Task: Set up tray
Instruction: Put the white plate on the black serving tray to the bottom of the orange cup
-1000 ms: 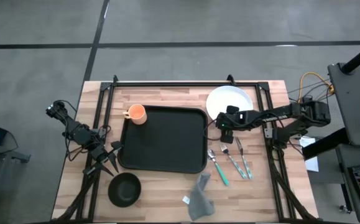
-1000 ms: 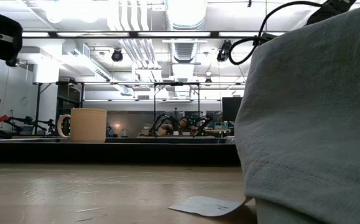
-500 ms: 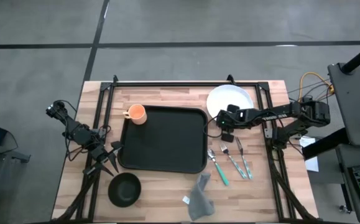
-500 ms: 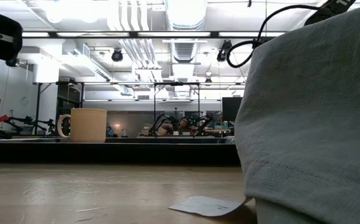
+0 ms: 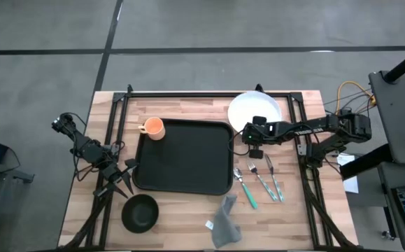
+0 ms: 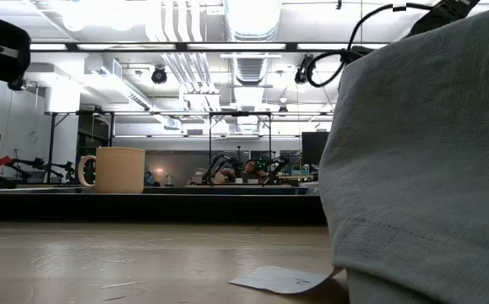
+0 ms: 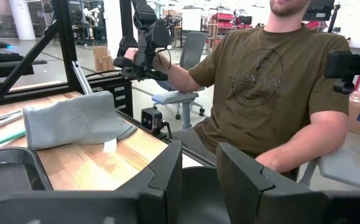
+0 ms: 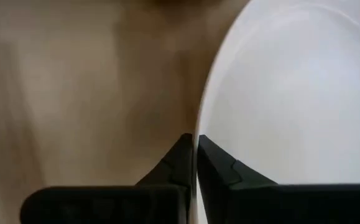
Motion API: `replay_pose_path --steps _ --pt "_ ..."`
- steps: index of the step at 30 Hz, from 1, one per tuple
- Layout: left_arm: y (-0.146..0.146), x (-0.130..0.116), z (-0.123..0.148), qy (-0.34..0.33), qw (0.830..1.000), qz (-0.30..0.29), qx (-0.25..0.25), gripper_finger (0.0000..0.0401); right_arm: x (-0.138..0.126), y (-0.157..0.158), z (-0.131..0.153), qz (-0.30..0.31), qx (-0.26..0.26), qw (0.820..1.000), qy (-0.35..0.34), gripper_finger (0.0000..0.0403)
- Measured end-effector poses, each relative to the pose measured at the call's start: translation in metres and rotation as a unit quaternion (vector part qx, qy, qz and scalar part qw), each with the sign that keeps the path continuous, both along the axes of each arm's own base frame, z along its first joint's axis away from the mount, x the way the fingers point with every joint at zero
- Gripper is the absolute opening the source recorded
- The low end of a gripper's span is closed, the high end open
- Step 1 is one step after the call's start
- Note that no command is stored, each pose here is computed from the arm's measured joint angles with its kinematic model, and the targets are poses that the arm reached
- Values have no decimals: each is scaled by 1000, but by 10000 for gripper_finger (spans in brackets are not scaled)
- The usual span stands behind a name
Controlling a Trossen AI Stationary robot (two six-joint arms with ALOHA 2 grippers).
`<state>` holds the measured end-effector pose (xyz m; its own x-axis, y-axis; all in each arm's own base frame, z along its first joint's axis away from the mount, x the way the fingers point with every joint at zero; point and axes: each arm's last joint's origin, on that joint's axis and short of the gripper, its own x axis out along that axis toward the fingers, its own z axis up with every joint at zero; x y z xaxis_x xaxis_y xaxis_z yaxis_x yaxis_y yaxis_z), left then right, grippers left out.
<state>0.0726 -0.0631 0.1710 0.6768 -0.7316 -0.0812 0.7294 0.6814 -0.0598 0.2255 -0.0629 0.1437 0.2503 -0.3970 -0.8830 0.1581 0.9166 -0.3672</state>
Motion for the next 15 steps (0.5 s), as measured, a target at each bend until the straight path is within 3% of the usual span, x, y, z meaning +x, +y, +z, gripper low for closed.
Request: replay_pose_path --steps 7,15 --pt "0 0 0 0 1000 0 0 81 13 0 15 -5 -21 999 -28 8" --pt "0 0 0 0 1000 0 0 81 23 24 22 89 -34 995 -24 8"
